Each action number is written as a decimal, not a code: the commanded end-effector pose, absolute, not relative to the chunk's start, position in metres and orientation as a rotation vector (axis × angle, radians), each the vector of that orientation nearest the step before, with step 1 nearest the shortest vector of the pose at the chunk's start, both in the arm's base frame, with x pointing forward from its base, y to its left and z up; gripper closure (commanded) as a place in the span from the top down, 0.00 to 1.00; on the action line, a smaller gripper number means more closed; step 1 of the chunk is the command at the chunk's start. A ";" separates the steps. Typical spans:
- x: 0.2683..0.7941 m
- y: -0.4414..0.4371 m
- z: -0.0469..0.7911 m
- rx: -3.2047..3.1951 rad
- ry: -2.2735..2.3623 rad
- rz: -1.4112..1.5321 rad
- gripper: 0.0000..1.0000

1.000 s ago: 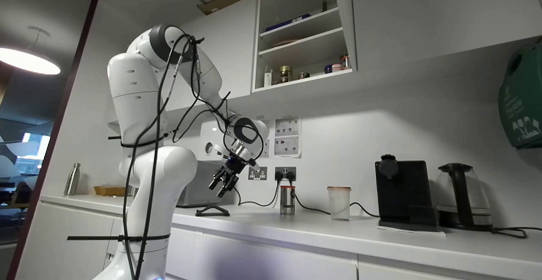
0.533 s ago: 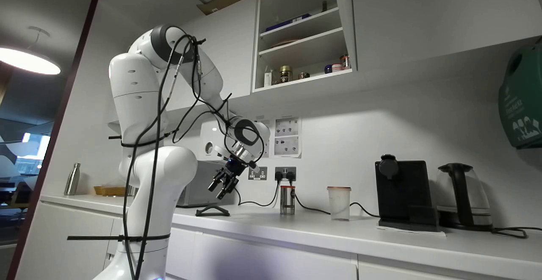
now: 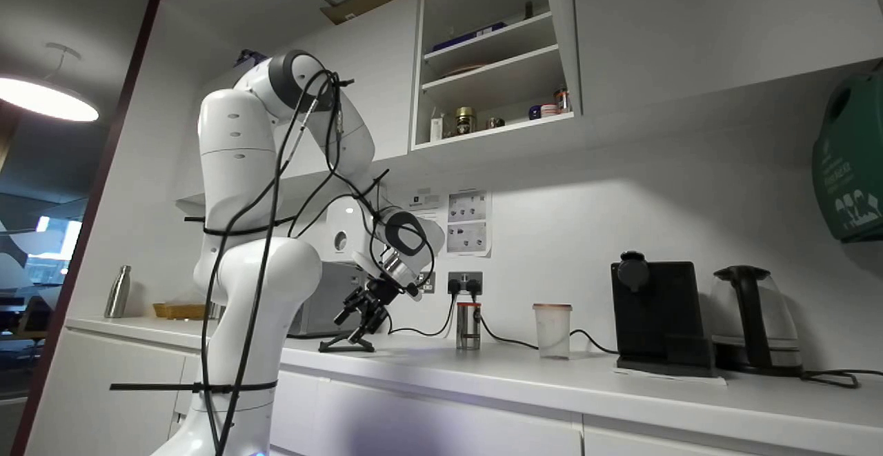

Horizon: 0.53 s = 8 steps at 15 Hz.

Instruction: Wipe the counter with the towel

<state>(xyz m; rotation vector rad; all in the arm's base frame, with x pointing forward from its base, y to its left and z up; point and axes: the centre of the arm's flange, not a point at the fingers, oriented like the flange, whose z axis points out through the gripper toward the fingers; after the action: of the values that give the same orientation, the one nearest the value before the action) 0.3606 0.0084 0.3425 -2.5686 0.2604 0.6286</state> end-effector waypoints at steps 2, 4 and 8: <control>0.376 0.009 0.327 -2.566 0.427 0.574 1.00; 0.380 0.008 0.326 -2.568 0.502 0.512 1.00; 0.388 0.008 0.330 -2.555 0.569 0.409 1.00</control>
<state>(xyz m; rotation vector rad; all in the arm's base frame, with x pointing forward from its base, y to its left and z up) 0.3853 0.0017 0.3309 -2.5744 0.5047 0.4707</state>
